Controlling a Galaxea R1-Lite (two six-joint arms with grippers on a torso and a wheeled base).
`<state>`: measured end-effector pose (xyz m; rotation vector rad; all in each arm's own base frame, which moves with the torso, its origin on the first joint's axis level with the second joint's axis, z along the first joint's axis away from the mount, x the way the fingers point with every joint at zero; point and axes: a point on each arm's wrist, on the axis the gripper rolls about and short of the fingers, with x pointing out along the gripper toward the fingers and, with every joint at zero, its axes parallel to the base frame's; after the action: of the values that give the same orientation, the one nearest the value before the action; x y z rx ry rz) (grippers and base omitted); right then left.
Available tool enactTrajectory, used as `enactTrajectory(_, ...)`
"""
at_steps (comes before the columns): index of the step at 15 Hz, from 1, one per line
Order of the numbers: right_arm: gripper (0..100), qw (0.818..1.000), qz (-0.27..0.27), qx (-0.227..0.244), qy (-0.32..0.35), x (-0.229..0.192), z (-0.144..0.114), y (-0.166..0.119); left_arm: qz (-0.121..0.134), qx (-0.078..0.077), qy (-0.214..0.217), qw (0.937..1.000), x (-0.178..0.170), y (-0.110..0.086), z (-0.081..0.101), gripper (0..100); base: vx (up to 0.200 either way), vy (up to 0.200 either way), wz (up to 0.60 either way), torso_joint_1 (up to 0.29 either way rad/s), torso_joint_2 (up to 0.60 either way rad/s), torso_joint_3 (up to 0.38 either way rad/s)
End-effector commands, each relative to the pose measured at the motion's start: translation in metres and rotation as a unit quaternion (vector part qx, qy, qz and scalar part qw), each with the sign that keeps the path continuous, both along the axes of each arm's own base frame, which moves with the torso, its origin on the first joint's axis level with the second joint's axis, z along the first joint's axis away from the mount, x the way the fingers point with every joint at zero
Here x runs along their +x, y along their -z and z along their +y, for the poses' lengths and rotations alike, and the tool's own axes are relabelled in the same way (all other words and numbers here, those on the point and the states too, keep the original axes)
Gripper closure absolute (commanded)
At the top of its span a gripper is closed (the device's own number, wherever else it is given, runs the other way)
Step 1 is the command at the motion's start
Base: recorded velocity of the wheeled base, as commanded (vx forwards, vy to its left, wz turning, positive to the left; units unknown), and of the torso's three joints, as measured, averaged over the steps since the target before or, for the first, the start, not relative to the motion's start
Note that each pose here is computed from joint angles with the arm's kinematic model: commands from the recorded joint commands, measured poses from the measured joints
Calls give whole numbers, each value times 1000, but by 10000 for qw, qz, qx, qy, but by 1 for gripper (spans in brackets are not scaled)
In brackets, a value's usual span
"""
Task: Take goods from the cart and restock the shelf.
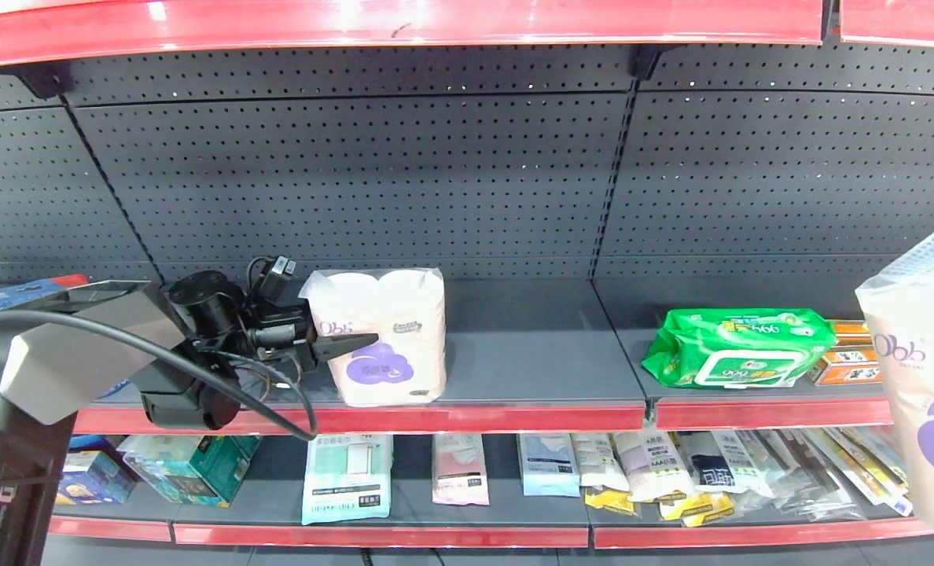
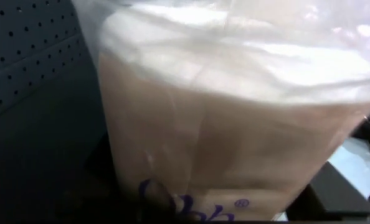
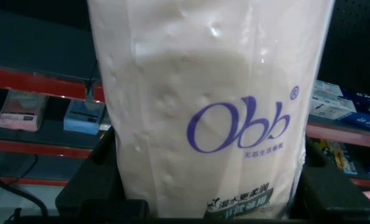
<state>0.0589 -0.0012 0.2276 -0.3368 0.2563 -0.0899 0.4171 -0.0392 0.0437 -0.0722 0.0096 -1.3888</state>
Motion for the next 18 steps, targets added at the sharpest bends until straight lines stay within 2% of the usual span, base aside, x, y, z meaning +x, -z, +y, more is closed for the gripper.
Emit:
enactTrajectory(1,100,10000,0,-3,0,0,0,0,5,1,-2,10000,0,1,0,0,0,0,0,0,0,0)
enactTrajectory(3,100,10000,0,-3,0,0,0,0,35,-18,-61,10000,0,-1,0,0,0,0,0,0,0,0)
enactTrajectory(7,100,10000,15,-4,0,0,0,1,-43,-45,-72,10000,-3,-16,1,0,0,0,0,0,0,0)
enactTrajectory(9,100,10000,23,-4,0,0,0,1,51,-112,-88,9999,-15,-42,3,0,0,0,0,0,0,0)
enactTrajectory(10,100,10000,23,-4,0,0,0,1,88,-130,-91,9998,-18,-47,3,0,0,0,0,0,0,0)
enactTrajectory(14,100,10000,38,-5,0,0,0,2,-28,-244,-253,9994,-24,-80,10,0,0,0,0,0,0,0)
enactTrajectory(16,100,10000,46,-7,7,0,0,2,-3,-298,-361,9989,-24,-87,15,0,0,0,0,0,0,0)
enactTrajectory(18,100,10000,61,-8,7,0,0,3,-136,-328,-435,9984,-22,-95,18,0,0,0,0,0,0,0)
